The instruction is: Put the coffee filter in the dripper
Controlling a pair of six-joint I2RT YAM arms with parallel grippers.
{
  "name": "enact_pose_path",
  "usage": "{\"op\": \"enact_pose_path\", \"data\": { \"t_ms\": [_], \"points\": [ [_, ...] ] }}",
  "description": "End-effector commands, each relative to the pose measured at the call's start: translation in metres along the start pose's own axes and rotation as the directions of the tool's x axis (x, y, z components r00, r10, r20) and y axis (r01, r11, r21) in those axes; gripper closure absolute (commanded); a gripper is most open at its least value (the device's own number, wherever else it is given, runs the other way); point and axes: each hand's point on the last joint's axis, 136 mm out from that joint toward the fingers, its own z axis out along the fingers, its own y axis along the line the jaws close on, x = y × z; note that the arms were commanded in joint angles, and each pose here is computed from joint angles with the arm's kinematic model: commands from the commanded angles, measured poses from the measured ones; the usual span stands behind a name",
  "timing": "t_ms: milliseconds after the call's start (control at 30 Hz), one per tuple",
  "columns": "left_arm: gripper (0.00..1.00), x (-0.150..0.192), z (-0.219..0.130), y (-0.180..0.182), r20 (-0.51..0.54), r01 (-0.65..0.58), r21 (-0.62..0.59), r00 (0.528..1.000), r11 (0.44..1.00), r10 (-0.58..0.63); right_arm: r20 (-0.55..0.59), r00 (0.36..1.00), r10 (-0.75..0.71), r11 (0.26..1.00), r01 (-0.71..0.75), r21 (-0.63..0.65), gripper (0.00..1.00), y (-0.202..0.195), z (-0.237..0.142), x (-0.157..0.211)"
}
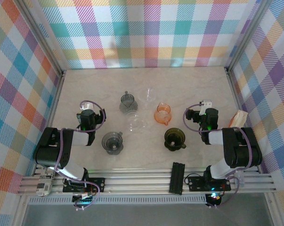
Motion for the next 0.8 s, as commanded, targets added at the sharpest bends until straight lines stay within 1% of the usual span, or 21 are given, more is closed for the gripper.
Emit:
{"op": "enact_pose_path", "data": {
  "t_ms": [0,167,233,333,400,500,600,667,700,767],
  "points": [
    [0.0,-0.006,0.0,0.003,0.027,0.003,-0.003,1.0,1.0,-0.003,0.027,1.0,-0.016,1.0,0.016,-0.016,0.01,0.001,0.002,-0.011],
    [0.0,-0.008,-0.001,0.004,0.033,0.004,-0.005,0.999,1.0,-0.004,0.022,1.0,-0.014,1.0,0.014,-0.024,0.01,0.002,0.001,-0.015],
    [0.0,-0.016,-0.002,0.001,0.023,0.0,0.001,1.0,1.0,0.0,0.005,1.0,-0.014,1.0,0.014,-0.026,0.01,0.003,-0.001,-0.022],
    [0.0,-0.03,0.001,0.001,-0.057,-0.017,-0.025,0.998,1.0,0.016,-0.063,0.998,0.002,1.0,-0.003,-0.008,0.01,0.001,-0.002,-0.025],
    [0.0,-0.04,0.0,-0.003,-0.077,-0.033,-0.005,0.996,0.999,0.033,-0.085,0.996,0.015,1.0,-0.015,0.003,0.01,0.0,-0.004,-0.028],
    [0.0,-0.058,-0.01,-0.002,-0.036,-0.015,-0.005,0.999,1.0,0.015,-0.123,0.991,0.05,0.998,-0.047,0.031,0.01,-0.001,-0.007,-0.031],
    [0.0,-0.087,-0.026,0.002,0.043,0.038,-0.015,0.998,0.999,-0.037,-0.124,0.987,0.103,0.994,-0.096,0.058,0.01,-0.002,-0.014,-0.041],
    [0.0,-0.106,-0.036,0.008,0.093,0.091,-0.04,0.992,0.995,-0.087,-0.072,0.989,0.13,0.989,-0.124,0.084,0.01,-0.003,-0.022,-0.055],
    [0.0,-0.112,-0.039,0.015,0.107,0.132,-0.074,0.987,0.988,-0.123,-0.05,0.99,0.131,0.988,-0.126,0.086,0.01,-0.001,-0.025,-0.06],
    [0.0,-0.121,-0.045,0.04,0.137,0.268,-0.207,0.96,0.941,-0.243,-0.038,0.991,0.128,0.985,-0.122,0.119,0.01,0.0,-0.029,-0.066]
  ]
}}
